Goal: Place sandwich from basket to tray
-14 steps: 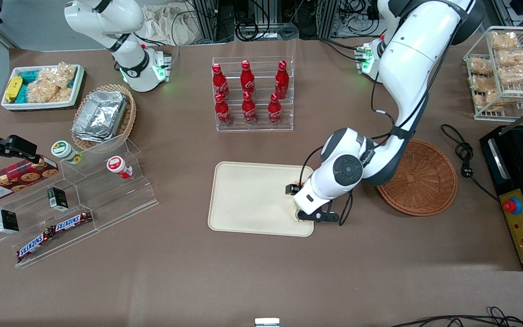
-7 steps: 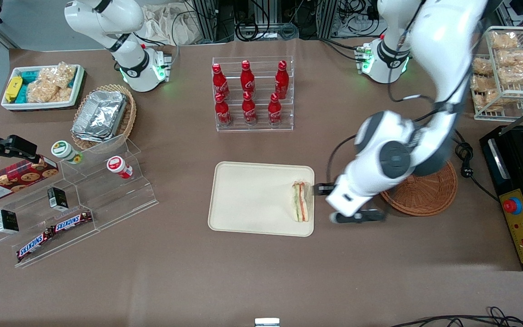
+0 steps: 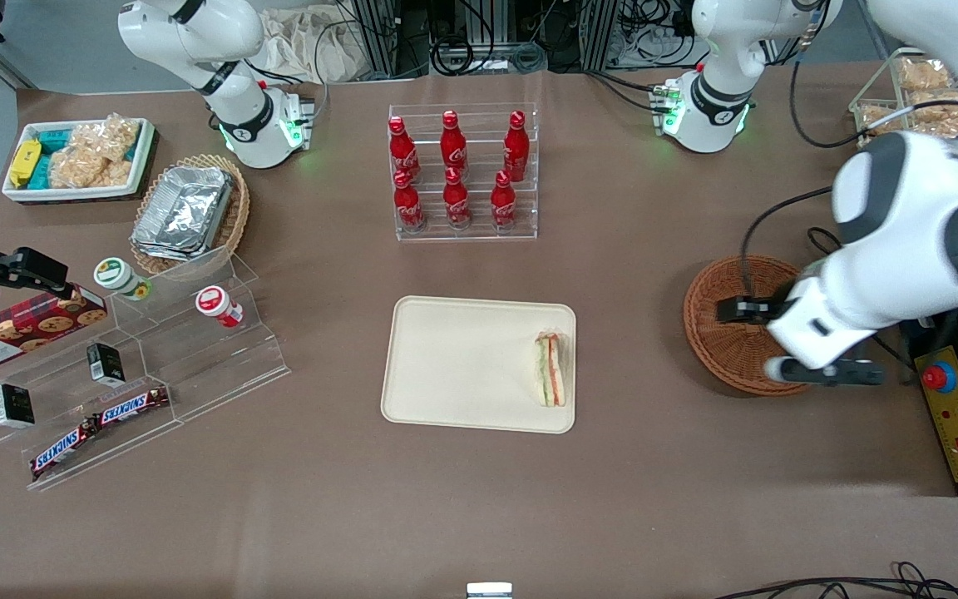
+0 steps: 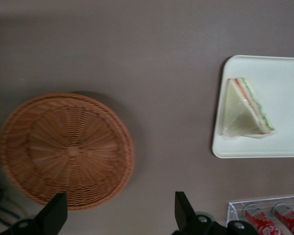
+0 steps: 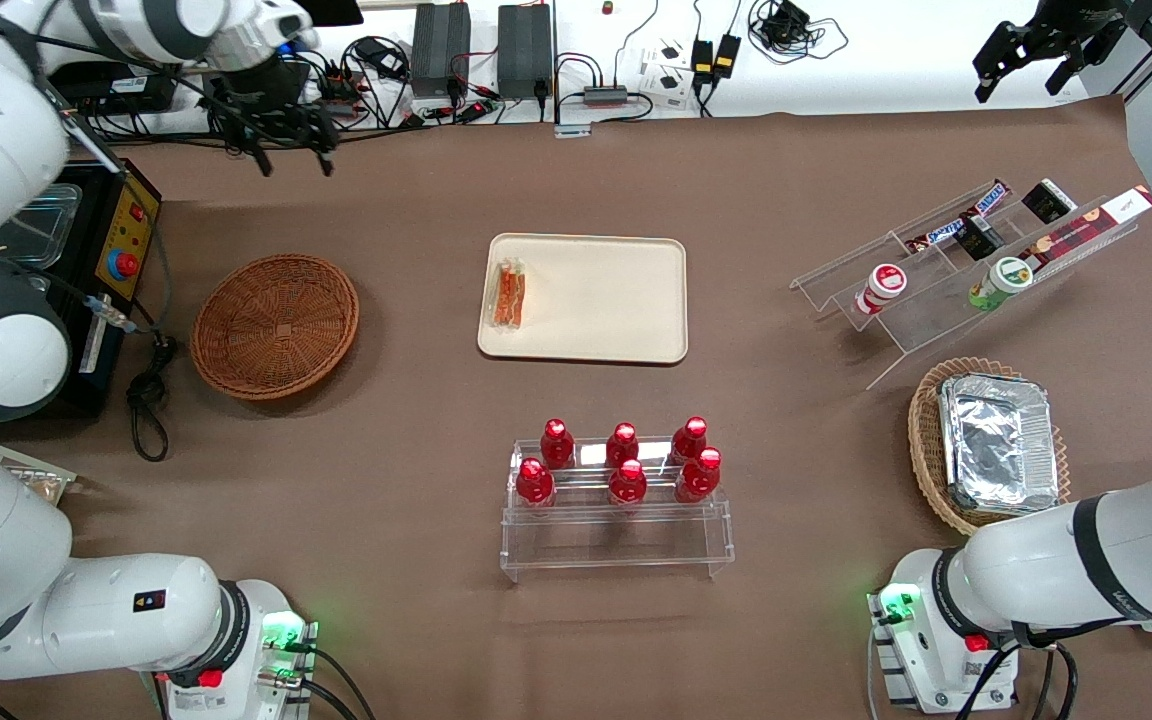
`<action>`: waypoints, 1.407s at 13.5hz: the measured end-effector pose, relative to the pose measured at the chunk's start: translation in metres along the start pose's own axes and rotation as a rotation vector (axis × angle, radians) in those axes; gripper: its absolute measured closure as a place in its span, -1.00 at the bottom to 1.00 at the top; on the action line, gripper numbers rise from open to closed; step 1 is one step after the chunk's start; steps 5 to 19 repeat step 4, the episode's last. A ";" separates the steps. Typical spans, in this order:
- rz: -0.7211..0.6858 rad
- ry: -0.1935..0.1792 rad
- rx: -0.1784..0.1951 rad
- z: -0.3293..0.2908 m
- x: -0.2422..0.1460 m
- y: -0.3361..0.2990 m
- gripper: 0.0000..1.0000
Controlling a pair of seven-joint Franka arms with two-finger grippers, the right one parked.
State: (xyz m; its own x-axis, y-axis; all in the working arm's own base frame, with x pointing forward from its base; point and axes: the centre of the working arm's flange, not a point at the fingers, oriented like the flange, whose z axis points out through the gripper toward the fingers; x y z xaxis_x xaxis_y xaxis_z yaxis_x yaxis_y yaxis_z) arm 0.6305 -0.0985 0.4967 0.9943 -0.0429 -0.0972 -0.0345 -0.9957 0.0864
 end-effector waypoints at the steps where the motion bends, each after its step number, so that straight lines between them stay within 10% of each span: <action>1: -0.017 0.012 0.002 -0.007 0.000 -0.017 -0.98; 19: -0.063 0.039 0.014 -0.024 -0.004 -0.046 -0.98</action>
